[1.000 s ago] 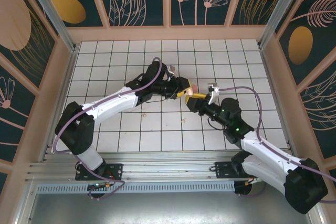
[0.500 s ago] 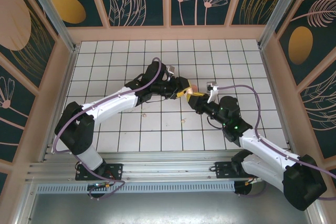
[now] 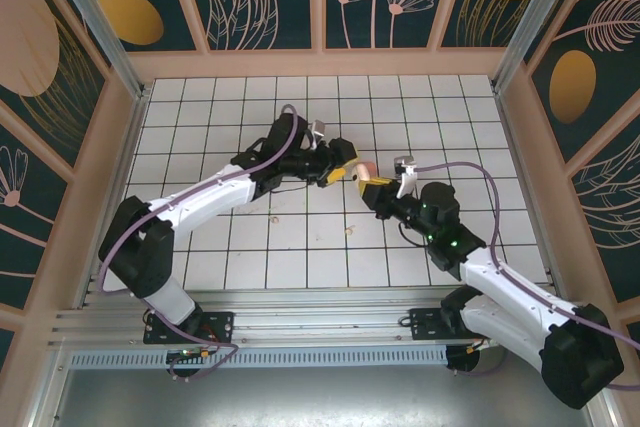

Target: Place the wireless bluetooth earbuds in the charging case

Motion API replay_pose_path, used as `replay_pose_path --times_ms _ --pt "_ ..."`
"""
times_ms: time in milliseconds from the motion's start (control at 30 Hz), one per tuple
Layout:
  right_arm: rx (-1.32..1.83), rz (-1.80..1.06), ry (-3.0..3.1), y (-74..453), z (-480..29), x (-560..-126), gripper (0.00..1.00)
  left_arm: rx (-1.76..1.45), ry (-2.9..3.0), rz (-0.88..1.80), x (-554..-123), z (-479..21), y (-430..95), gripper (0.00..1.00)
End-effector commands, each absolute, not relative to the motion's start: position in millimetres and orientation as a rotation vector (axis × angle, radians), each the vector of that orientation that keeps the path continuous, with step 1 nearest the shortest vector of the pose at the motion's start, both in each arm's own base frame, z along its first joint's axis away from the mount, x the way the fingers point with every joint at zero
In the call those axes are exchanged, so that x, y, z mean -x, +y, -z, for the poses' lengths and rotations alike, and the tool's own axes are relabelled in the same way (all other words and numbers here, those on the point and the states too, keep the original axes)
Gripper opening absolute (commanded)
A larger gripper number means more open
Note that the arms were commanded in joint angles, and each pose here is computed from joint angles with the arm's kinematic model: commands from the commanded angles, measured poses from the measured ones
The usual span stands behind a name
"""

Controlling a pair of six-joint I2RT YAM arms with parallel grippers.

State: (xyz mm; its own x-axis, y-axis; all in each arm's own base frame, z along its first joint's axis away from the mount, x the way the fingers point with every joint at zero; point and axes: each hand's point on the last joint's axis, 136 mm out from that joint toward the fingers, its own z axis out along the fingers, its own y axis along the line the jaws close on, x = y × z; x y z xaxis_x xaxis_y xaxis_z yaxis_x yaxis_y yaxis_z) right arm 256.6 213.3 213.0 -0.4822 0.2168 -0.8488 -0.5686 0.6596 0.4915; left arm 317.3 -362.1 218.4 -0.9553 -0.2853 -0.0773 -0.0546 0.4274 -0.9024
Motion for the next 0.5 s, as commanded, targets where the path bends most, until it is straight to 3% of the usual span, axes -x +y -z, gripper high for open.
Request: replay_pose_path --times_ms 0,167,467 --pt "0.304 -0.875 1.839 201.9 -230.9 -263.9 0.21 0.24 2.407 1.488 -324.8 -219.2 -339.7 0.66" --pt "0.34 -0.858 1.845 199.9 -233.4 -266.8 0.21 0.157 2.404 1.358 -331.6 -196.6 -312.7 0.64" --pt "0.512 -0.895 1.814 219.5 -241.7 -265.0 0.21 -0.213 2.224 1.183 -333.0 -206.9 -280.6 0.64"
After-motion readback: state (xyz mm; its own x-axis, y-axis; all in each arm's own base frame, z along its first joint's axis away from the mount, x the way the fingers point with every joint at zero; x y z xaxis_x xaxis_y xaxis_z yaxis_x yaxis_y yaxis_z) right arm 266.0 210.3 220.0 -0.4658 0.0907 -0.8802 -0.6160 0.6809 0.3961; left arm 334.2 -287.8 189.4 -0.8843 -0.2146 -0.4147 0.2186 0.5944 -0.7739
